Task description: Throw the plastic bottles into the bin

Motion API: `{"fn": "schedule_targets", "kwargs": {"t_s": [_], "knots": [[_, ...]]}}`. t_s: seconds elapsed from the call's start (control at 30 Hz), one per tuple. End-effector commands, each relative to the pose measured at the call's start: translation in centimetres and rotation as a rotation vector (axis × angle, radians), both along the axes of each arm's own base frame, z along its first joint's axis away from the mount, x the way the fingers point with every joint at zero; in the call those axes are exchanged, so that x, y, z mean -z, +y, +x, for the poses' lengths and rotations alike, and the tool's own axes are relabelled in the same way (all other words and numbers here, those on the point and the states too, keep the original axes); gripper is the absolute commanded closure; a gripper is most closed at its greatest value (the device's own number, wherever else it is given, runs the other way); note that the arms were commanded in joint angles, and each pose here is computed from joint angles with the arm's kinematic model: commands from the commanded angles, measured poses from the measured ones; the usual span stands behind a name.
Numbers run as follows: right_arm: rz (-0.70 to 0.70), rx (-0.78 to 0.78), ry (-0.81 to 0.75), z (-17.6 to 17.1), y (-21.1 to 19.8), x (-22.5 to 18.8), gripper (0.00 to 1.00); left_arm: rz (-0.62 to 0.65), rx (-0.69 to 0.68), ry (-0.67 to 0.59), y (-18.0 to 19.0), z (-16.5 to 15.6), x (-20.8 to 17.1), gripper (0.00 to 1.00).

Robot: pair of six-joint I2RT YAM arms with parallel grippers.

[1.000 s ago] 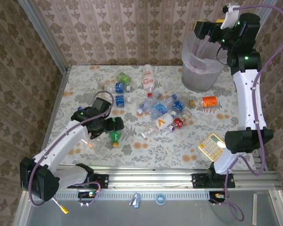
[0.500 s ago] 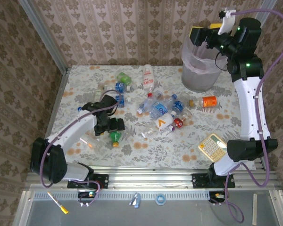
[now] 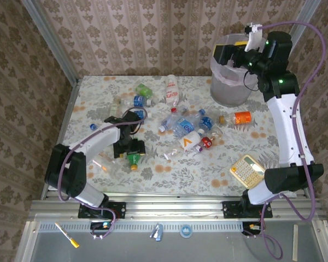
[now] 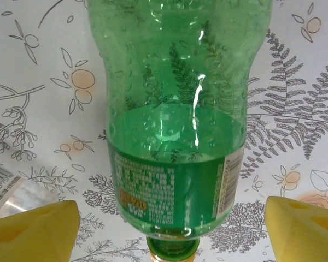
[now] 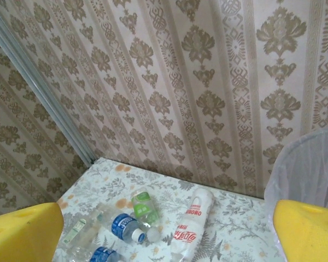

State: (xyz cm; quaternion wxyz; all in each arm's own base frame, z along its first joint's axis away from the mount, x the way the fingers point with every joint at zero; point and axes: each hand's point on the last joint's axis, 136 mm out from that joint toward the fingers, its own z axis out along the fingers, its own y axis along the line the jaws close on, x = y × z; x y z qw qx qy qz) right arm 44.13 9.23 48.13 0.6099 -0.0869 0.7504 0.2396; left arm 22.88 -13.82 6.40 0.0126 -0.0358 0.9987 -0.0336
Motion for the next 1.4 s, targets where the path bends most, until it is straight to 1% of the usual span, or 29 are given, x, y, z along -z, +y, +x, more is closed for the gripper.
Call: {"fn": "schedule_targets", "kwargs": {"t_s": [0.0,0.17,0.33,0.47,0.9,1.0,1.13,1.37], "knots": [[0.023,-0.033,-0.014,-1.3,0.9,-0.9,0.0,0.002,0.023,-0.006,0.0,0.3,0.7,0.14],[0.026,-0.04,0.005,-1.5,1.1,-0.2,0.0,0.0,0.023,0.001,-0.2,0.3,1.7,0.21],[0.024,-0.044,0.017,-1.4,1.2,0.3,0.0,-0.017,0.029,0.019,-0.4,0.0,2.5,0.35],[0.019,-0.046,0.022,-1.5,1.2,0.7,0.0,-0.021,0.029,0.017,-0.4,-0.2,2.5,0.44],[0.016,-0.047,0.025,-1.4,1.2,1.2,0.0,-0.082,0.059,-0.061,-1.3,0.6,0.8,0.49],[0.018,-0.051,0.026,-1.5,1.3,1.2,0.0,-0.107,0.071,-0.12,-1.7,1.3,-0.3,0.5],[0.02,-0.058,0.026,-1.6,1.4,1.1,0.0,-0.156,0.113,-0.248,-2.6,2.6,-2.9,0.5],[0.042,-0.093,0.034,-2.1,2.0,1.1,0.0,-0.223,0.241,-0.516,-4.5,4.9,-9.2,0.51]]}}
